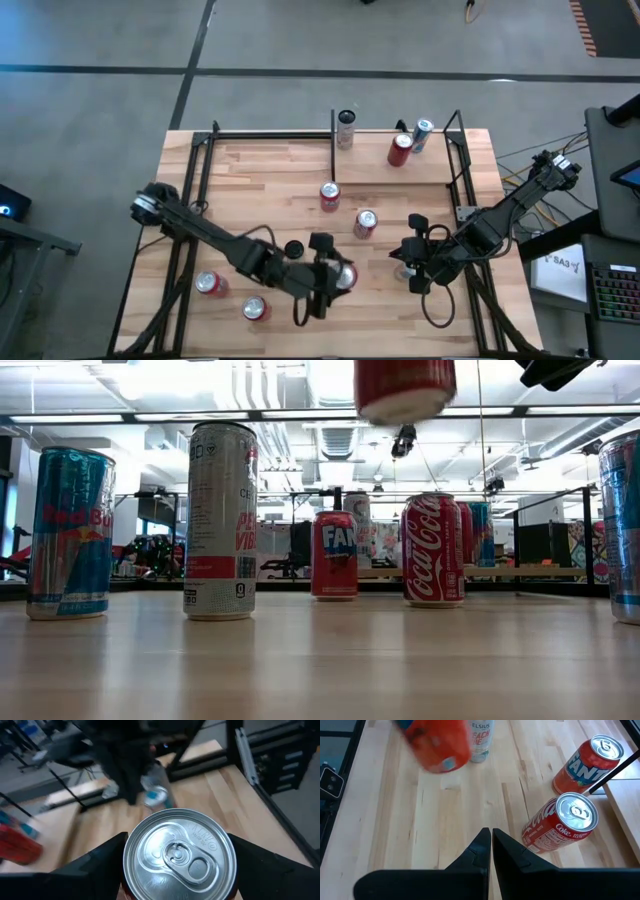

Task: Place canned beverage on shelf
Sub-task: Put the bottom right orange soda can on the shelf

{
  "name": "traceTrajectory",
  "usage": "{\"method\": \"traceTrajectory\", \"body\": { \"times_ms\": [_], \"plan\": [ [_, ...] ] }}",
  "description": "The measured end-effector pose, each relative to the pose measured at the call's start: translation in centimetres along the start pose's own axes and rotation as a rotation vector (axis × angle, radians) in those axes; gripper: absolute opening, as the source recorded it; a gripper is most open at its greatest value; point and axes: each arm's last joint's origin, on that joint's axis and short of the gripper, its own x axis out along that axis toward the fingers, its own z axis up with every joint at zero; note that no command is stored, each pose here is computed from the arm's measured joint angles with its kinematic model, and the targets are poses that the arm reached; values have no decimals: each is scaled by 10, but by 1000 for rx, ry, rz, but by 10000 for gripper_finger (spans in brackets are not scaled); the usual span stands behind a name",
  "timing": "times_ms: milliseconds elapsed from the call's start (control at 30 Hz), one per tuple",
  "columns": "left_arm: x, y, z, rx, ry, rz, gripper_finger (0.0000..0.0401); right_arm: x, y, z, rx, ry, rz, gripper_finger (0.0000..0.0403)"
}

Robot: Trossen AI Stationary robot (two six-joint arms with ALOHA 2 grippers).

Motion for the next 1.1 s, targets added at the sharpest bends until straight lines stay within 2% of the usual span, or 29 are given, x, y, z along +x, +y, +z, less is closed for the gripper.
{"method": "traceTrajectory", "body": {
  "times_ms": [267, 467, 667, 900, 1100],
  "plan": [
    [1, 54, 7, 45, -25, -4, 285, 0, 0, 0, -30, 0, 0, 9],
    [15, 102, 3, 37, -48, -32, 285, -4, -2, 1, -56, -11, 6, 9],
    [25, 146, 0, 42, -62, -12, 285, -16, -9, 4, -62, -55, 25, 9],
    [28, 186, -5, 14, -72, 2, 285, -30, -19, 12, -40, -150, 24, 9],
    [28, 209, -12, 19, -66, 21, 285, -30, -32, 21, -39, -196, -13, 9]
  ]
}}
